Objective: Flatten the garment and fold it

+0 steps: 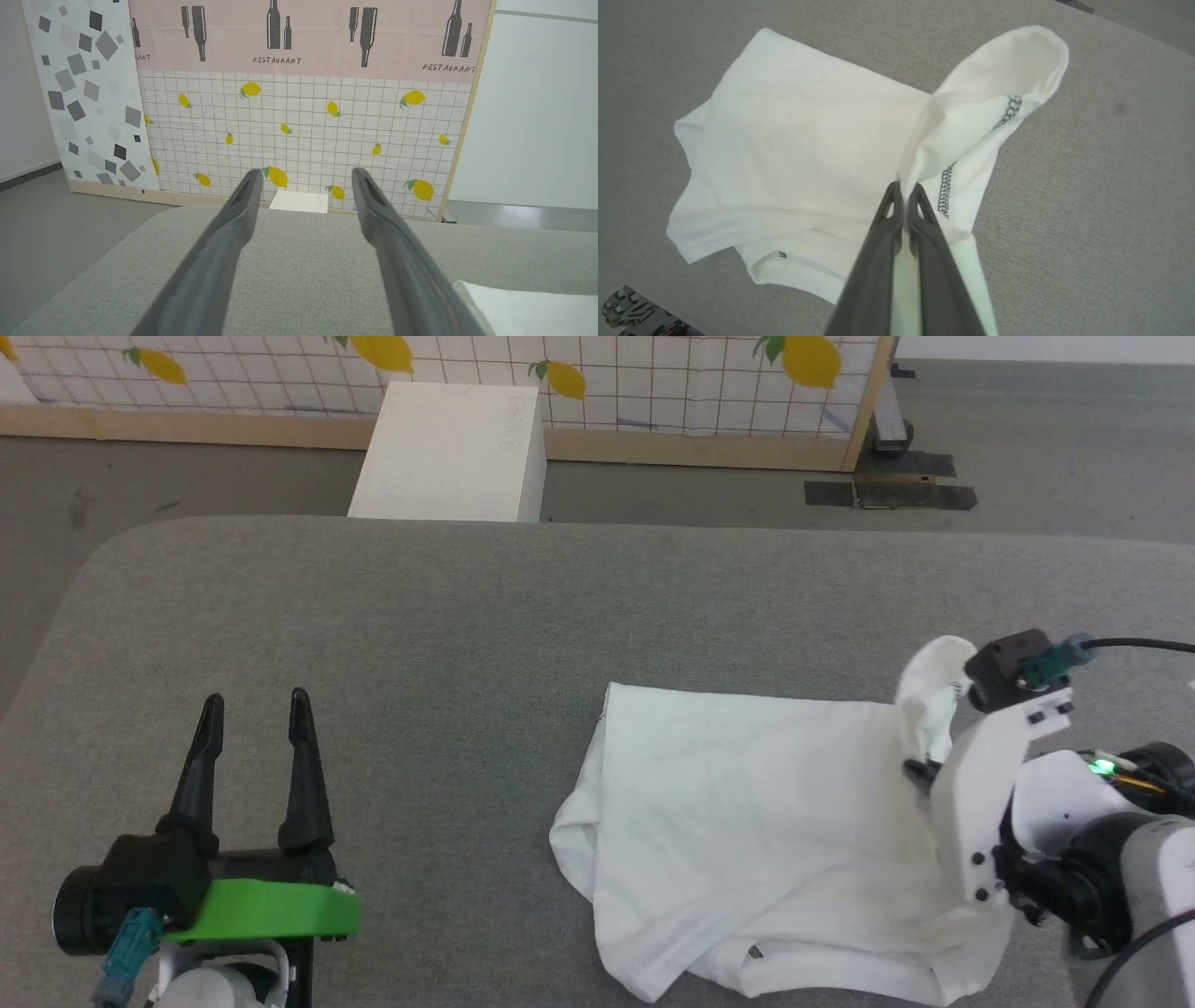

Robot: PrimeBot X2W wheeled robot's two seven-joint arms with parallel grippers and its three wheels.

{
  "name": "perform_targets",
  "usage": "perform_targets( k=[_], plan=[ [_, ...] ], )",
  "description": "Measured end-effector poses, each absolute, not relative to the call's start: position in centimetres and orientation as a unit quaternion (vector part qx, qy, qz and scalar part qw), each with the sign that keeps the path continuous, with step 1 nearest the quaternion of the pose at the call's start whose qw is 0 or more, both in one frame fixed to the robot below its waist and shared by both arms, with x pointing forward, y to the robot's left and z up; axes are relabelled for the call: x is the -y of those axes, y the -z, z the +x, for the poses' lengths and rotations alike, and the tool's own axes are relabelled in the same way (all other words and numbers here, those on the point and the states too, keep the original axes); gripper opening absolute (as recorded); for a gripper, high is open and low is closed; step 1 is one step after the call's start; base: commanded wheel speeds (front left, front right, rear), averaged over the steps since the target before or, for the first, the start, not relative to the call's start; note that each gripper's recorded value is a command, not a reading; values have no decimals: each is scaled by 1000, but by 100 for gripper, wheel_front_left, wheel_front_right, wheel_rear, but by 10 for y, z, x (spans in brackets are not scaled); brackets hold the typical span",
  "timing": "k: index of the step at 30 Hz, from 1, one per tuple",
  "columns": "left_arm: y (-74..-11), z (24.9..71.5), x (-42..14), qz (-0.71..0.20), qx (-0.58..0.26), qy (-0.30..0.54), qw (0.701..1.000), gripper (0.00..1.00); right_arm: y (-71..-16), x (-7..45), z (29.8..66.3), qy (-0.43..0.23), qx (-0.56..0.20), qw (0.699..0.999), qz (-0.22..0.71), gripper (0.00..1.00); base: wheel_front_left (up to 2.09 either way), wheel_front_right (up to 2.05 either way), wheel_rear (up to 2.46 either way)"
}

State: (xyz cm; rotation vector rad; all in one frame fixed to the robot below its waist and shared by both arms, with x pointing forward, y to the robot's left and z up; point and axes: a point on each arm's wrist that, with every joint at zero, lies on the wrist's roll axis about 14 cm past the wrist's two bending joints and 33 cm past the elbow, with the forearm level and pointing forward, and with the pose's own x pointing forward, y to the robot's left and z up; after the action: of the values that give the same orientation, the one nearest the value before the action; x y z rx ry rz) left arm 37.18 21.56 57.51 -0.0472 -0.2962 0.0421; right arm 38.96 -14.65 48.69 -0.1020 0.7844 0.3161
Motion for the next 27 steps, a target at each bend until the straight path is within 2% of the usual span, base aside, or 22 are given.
perform_targets(
  k=[9,17,23,27],
  plan=[
    [-569,362,-228,-23,137,-38,990,100,-477,51,406,-259,-364,894,-25,0,0,0,0],
    [-555,355,-238,-25,116,-57,991,100,-450,1,419,-307,-377,873,-25,0,0,0,0],
    [-545,351,-249,-22,99,-76,992,100,-431,-40,412,-362,-394,844,-34,0,0,0,0],
    [-541,349,-254,-20,91,-84,992,100,-416,-50,407,-375,-410,831,-37,2,0,0,0]
  ],
)
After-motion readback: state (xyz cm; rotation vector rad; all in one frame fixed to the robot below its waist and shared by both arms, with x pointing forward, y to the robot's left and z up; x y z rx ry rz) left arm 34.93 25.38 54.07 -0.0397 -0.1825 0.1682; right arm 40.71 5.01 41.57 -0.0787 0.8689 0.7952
